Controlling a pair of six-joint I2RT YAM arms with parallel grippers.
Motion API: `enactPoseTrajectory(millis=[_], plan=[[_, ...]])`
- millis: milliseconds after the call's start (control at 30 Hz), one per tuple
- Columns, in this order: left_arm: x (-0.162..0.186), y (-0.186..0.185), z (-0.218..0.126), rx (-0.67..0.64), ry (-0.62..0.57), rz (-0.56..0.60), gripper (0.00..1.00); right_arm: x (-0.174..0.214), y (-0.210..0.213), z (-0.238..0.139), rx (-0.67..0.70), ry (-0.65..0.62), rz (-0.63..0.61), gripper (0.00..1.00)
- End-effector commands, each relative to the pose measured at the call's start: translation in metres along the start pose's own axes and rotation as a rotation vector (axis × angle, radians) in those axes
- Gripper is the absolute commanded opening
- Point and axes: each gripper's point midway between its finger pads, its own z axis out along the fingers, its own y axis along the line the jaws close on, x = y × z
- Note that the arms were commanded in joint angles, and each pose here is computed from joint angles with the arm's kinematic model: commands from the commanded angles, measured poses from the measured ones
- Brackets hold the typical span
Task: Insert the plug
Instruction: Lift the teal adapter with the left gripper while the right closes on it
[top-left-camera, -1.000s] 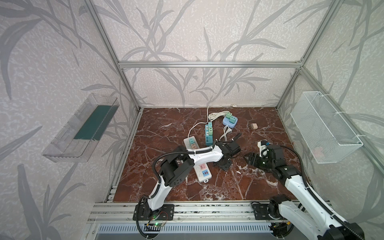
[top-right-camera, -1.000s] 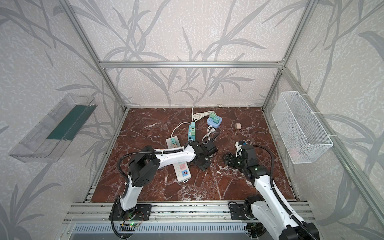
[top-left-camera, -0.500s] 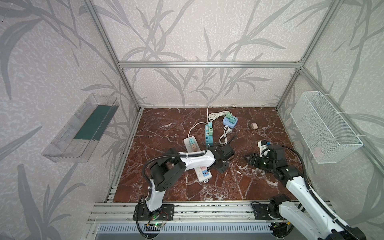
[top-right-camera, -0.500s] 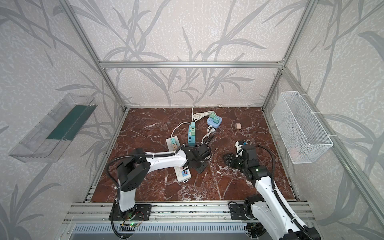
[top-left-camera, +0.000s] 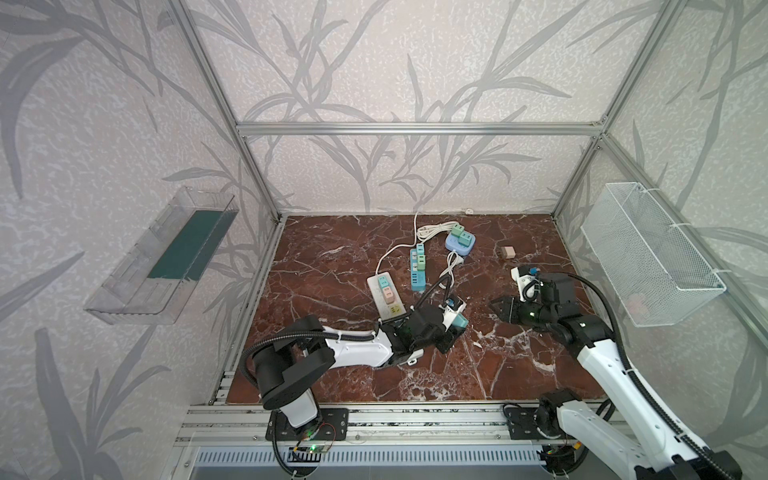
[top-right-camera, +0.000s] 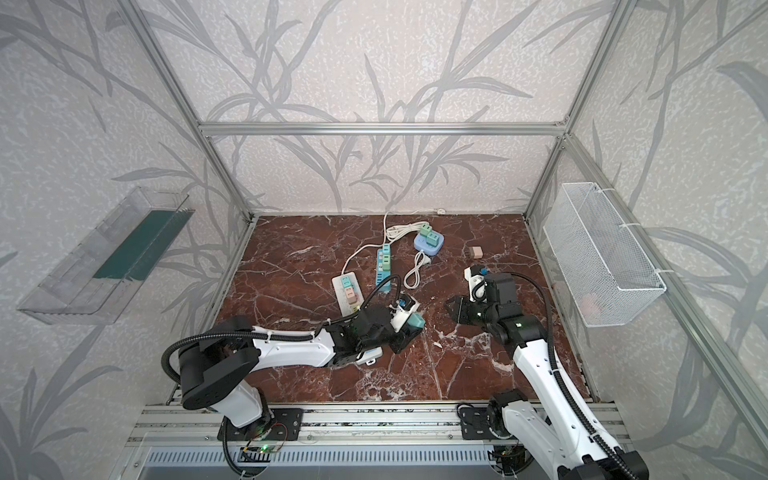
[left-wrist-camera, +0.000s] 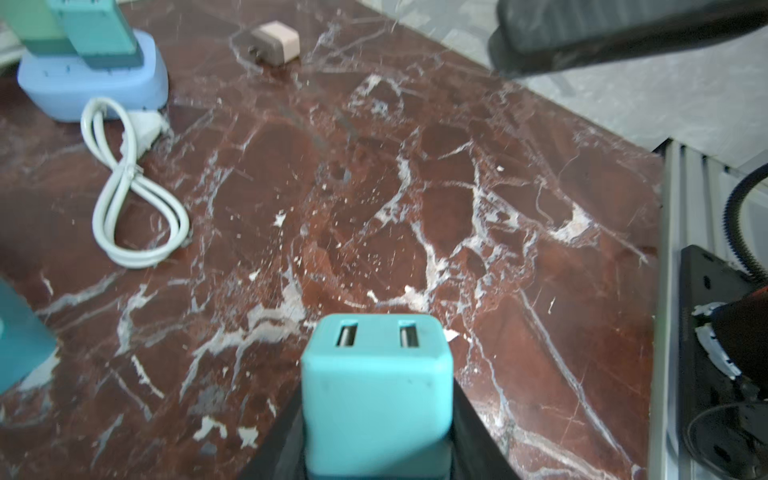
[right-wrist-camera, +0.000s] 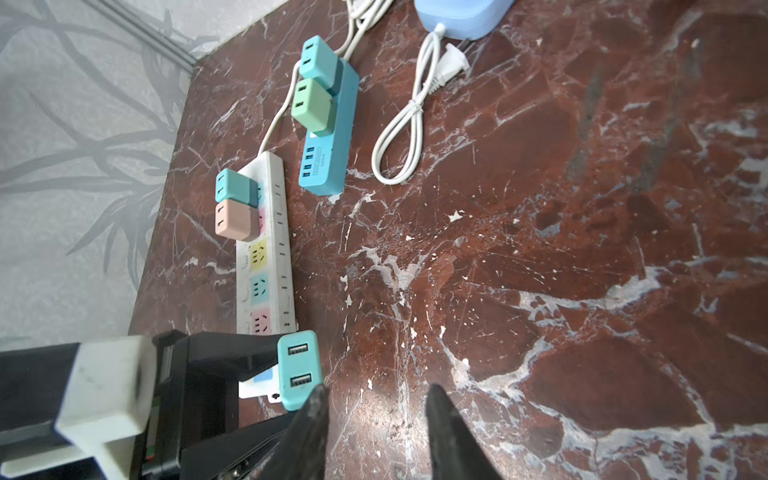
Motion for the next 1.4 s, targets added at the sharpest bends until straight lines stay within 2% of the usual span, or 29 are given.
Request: enactPoseTrajectory(millis=[0, 133, 333, 600, 967, 1033, 1133, 1200, 1367], plan=[[-0.034, -0.019, -0.006, 0.082, -0.160, 0.113, 0.23, 0.005, 0.020, -0.001, -0.056, 0.066, -0.061, 0.49], [-0.031, -0.025, -0.006, 0.108, -0.135, 0.148, 0.23, 0.015, 0.038, 0.007, -0.089, 0.131, -0.126, 0.57], [-0.030, -0.030, -0.008, 0.115, -0.122, 0.177, 0.23, 0.022, 0.047, 0.025, -0.104, 0.171, -0.135, 0.58], [-0.034, -0.029, -0.011, 0.095, -0.132, 0.203, 0.23, 0.037, 0.053, 0.041, -0.150, 0.227, -0.126, 0.45], [-0.039, -0.023, -0.012, 0.050, -0.150, 0.241, 0.23, 0.058, 0.039, 0.045, -0.111, 0.245, -0.112, 0.44], [-0.039, -0.023, -0.012, 0.048, -0.152, 0.245, 0.23, 0.058, 0.040, 0.045, -0.121, 0.241, -0.103, 0.40], [-0.040, -0.022, -0.012, 0.045, -0.155, 0.247, 0.23, 0.055, 0.046, 0.045, -0.151, 0.224, -0.091, 0.27], [-0.041, -0.022, -0.013, 0.041, -0.156, 0.250, 0.26, 0.052, 0.050, 0.044, -0.169, 0.213, -0.084, 0.18], [-0.043, -0.009, -0.017, -0.034, -0.161, 0.236, 0.55, 0.043, 0.056, 0.038, -0.186, 0.171, -0.080, 0.09]])
